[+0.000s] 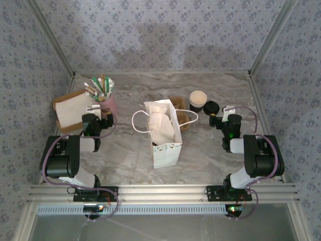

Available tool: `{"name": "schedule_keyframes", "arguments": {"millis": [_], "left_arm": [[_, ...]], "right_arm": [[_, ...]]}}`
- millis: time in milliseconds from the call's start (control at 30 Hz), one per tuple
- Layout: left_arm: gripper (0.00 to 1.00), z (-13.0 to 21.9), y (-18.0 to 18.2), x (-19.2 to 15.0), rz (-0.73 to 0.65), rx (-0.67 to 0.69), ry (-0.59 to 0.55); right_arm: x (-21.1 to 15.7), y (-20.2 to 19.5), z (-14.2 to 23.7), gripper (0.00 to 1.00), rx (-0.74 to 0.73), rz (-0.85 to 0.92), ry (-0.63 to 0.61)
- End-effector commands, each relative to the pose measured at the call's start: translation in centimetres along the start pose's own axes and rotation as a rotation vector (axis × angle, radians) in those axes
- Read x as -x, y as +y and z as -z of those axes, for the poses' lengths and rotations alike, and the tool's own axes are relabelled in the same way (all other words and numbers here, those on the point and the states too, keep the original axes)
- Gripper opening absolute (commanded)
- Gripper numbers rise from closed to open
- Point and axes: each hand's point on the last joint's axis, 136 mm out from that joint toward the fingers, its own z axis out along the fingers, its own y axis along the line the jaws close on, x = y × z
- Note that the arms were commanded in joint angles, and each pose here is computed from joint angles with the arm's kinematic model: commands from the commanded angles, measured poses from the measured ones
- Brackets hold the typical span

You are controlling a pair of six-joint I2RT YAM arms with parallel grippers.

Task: Pack the takeout coffee

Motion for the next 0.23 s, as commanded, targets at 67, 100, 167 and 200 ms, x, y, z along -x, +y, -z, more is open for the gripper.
{"name": "schedule_keyframes", "arguments": {"millis": [67,100,167,200], "left_arm": [[1.00,-0.22,-0.29,0.29,0.012,-0.017,-0.002],[1.00,-0.21,-0.29,0.25,0.013,-0.017,-0.001],[1.00,-0.22,-0.33,0.21,0.012,-0.020,0.000],[1.00,-0.22,-0.32,0.30,0.012,-0.019,-0.002]], "right_arm": [[0.75,0.11,-0.29,1.00,0.007,-0.013,-0.009],[0.70,0.07,-0.29,1.00,0.006,-0.013,-0.008],[0.69,0.06,-0.25,1.00,0.005,-0.014,-0.009],[0.61,0.10,-0.27,1.00,0.007,-0.013,-0.007]]}}
